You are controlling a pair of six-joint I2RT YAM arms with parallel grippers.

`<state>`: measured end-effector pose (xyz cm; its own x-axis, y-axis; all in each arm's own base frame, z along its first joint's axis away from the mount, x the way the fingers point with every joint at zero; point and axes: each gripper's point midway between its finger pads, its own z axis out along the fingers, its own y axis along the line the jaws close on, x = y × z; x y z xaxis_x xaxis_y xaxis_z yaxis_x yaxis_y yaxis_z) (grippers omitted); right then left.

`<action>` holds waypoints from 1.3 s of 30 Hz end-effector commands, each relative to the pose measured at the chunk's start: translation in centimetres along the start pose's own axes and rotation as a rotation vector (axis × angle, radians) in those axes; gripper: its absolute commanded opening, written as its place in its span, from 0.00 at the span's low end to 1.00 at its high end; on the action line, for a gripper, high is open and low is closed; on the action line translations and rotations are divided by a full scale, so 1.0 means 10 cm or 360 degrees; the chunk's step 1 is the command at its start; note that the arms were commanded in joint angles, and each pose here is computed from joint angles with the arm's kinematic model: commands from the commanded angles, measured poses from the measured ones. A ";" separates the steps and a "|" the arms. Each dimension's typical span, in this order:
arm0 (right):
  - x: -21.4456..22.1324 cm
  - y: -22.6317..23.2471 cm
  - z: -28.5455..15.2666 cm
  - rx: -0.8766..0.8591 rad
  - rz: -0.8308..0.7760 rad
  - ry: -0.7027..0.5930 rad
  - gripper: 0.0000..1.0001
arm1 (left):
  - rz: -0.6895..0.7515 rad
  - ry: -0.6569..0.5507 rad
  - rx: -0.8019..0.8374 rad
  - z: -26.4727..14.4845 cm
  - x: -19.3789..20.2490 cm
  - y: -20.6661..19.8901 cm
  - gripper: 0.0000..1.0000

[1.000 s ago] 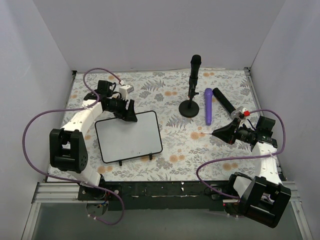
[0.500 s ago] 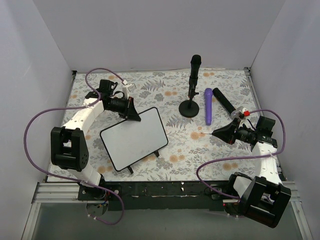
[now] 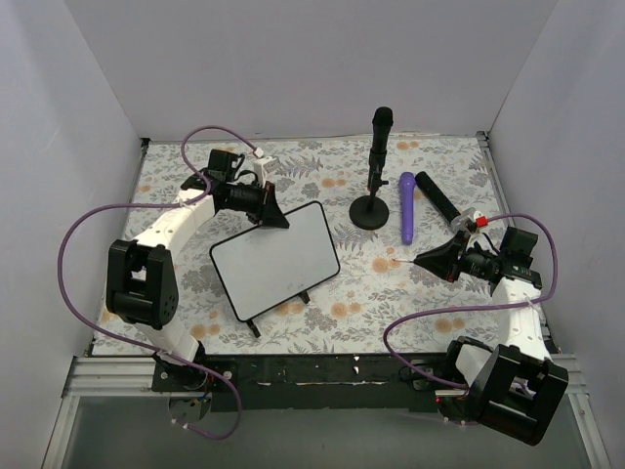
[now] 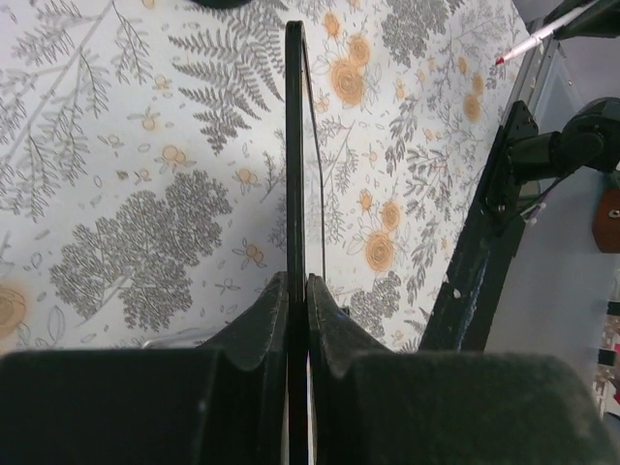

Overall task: Write a sentence on the whiteboard
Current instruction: Move the whiteboard stand to the center of the board, then pick up the whiteboard from the whiteboard stand.

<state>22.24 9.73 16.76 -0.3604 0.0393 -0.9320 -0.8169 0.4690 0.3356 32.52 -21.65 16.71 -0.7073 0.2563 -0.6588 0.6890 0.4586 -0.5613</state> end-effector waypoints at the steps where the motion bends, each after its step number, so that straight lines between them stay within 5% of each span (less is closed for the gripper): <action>1: -0.16 0.01 0.00 -0.0013 -0.0092 -0.0017 0.01 | 0.0462 -0.0318 -0.0221 -0.12 -0.74 0.21 0.00; 20: -0.15 -0.02 -0.01 0.0003 -0.0097 -0.0006 0.01 | 0.0736 -0.0401 -0.0294 0.33 -1.21 -0.09 0.00; 34: -0.14 -0.04 -0.01 0.0011 -0.0090 0.0000 0.01 | 0.0682 -0.0368 -0.0504 0.22 -0.96 0.01 0.00; 39: -0.14 -0.04 -0.01 0.0016 -0.0094 0.0002 0.01 | 0.0704 -0.0333 -0.0562 0.26 -0.97 -0.08 0.10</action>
<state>22.50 9.52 16.57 -0.3625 0.0289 -0.9315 -0.8103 0.4841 0.3303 38.62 -27.53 21.32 -0.3858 0.2606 -0.8850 0.8037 0.5659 -0.1837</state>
